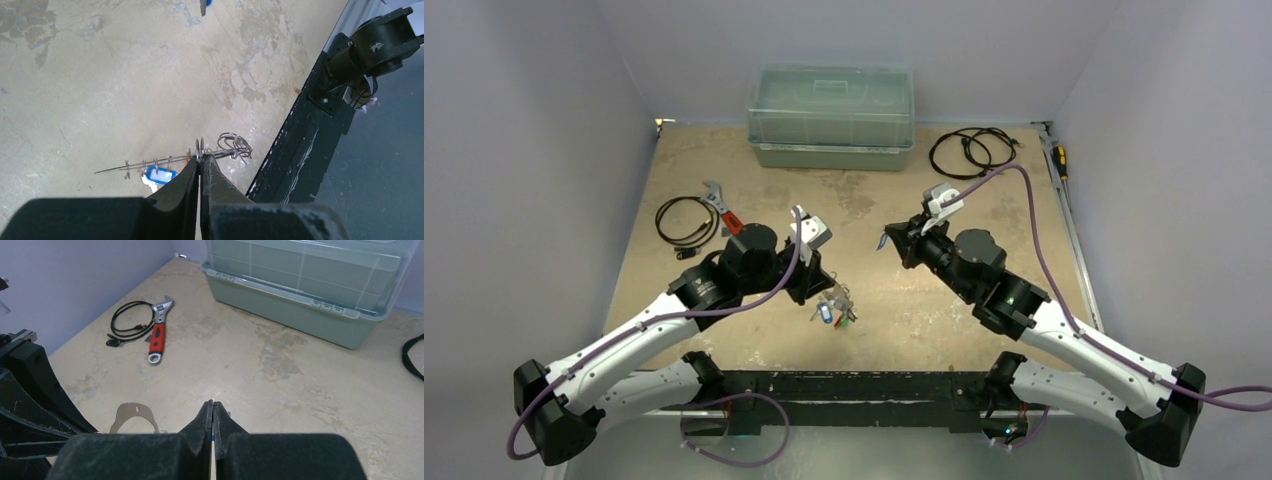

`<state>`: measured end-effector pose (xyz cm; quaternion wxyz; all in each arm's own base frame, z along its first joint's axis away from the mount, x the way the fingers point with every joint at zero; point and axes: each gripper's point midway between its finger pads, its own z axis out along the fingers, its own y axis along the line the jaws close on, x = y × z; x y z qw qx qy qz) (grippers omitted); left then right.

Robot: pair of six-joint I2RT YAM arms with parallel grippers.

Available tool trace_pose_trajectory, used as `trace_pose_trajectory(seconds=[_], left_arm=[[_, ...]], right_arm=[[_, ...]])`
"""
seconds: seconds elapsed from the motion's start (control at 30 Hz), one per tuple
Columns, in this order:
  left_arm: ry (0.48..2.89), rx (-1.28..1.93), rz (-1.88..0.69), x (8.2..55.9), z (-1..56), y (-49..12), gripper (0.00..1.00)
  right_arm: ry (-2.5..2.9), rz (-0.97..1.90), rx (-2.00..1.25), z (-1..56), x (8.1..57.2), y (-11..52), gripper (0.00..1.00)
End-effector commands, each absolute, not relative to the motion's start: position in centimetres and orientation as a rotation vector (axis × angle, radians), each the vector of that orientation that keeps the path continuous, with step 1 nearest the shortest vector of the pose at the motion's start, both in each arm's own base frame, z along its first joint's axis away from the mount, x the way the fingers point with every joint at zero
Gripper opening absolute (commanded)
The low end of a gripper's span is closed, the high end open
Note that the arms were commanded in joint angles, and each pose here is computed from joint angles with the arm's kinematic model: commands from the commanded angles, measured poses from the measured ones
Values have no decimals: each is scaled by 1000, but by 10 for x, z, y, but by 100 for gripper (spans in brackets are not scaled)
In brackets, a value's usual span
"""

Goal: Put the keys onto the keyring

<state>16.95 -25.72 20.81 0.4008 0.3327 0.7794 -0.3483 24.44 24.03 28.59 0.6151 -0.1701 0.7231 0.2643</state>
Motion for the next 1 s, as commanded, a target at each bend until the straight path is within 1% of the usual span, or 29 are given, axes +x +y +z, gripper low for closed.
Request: trace_pose_trajectory(seconds=[0.0,0.2,0.43,0.67,0.97], left_arm=[[1836,863,-875,185,247,-271,0],[1792,976,-879,181,244,-277,0],[1728,1042,-932,169,248,-279,0],[1635,1095,-984,153,257,-277,0],[1551,1144,-991,141,264,-271,0]], right_arm=[[1605,576,-357,300,246,230,0],[1497,659,-421,311,236,240,0],[1539,686,-548,299,231,259,0],[1482,821,-676,293,209,280,0],[1383,967,-828,302,174,290,0]])
